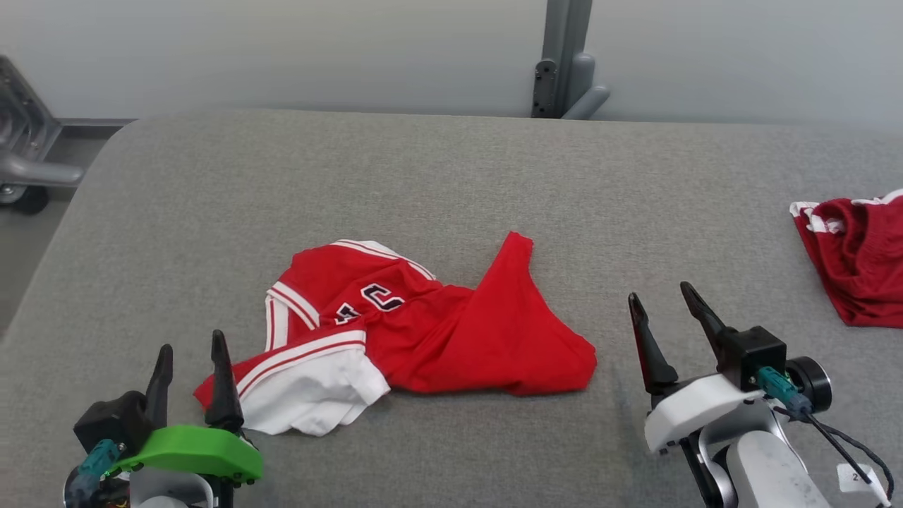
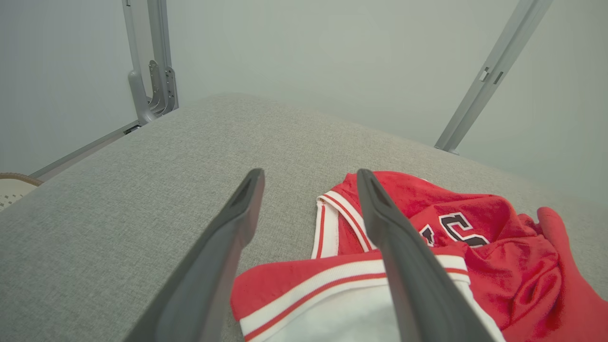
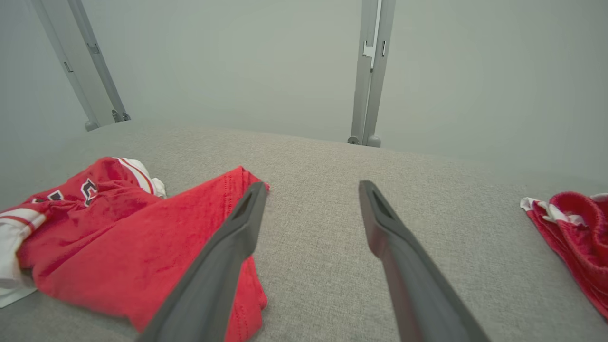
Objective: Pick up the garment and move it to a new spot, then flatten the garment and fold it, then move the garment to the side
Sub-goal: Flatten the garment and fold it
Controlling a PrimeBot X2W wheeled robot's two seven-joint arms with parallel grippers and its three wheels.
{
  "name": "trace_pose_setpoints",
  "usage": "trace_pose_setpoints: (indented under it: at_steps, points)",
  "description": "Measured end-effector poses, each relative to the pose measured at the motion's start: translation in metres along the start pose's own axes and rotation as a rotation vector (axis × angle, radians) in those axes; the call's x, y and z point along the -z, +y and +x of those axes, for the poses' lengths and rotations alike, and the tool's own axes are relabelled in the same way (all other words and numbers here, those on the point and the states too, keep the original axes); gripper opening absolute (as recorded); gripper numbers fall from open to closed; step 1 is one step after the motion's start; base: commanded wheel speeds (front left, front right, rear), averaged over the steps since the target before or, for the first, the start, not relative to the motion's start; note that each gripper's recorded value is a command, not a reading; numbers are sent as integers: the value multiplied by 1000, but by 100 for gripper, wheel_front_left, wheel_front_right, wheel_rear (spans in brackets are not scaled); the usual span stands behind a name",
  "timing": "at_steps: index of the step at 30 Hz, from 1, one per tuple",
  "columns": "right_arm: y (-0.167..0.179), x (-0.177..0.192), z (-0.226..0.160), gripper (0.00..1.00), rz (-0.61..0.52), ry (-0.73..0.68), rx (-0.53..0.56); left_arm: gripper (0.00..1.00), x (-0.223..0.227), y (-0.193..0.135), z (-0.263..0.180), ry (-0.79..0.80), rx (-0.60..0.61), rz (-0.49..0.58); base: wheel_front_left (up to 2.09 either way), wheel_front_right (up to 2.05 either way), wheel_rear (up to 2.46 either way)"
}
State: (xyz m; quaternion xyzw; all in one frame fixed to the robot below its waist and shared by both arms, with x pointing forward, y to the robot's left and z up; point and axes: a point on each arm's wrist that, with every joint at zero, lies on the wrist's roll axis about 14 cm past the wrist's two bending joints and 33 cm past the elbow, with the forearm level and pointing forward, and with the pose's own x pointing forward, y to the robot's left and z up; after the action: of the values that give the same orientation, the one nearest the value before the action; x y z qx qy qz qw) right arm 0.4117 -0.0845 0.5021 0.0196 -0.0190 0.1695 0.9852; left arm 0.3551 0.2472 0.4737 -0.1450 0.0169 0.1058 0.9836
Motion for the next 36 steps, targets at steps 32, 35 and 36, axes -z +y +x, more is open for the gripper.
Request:
trace_pose_setpoints:
  at_steps: [32,35,36]
  points:
    - [109,114,119,33,73,632,-287,100,-9,30,-56,-62,-144,-31,0,0,0]
    - [114,114,120,0,77,632,-300,100,-9,30,-54,-63,-144,-30,0,0,0]
    - [114,112,121,0,77,620,-303,100,-9,29,-54,-64,-144,-29,0,0,0]
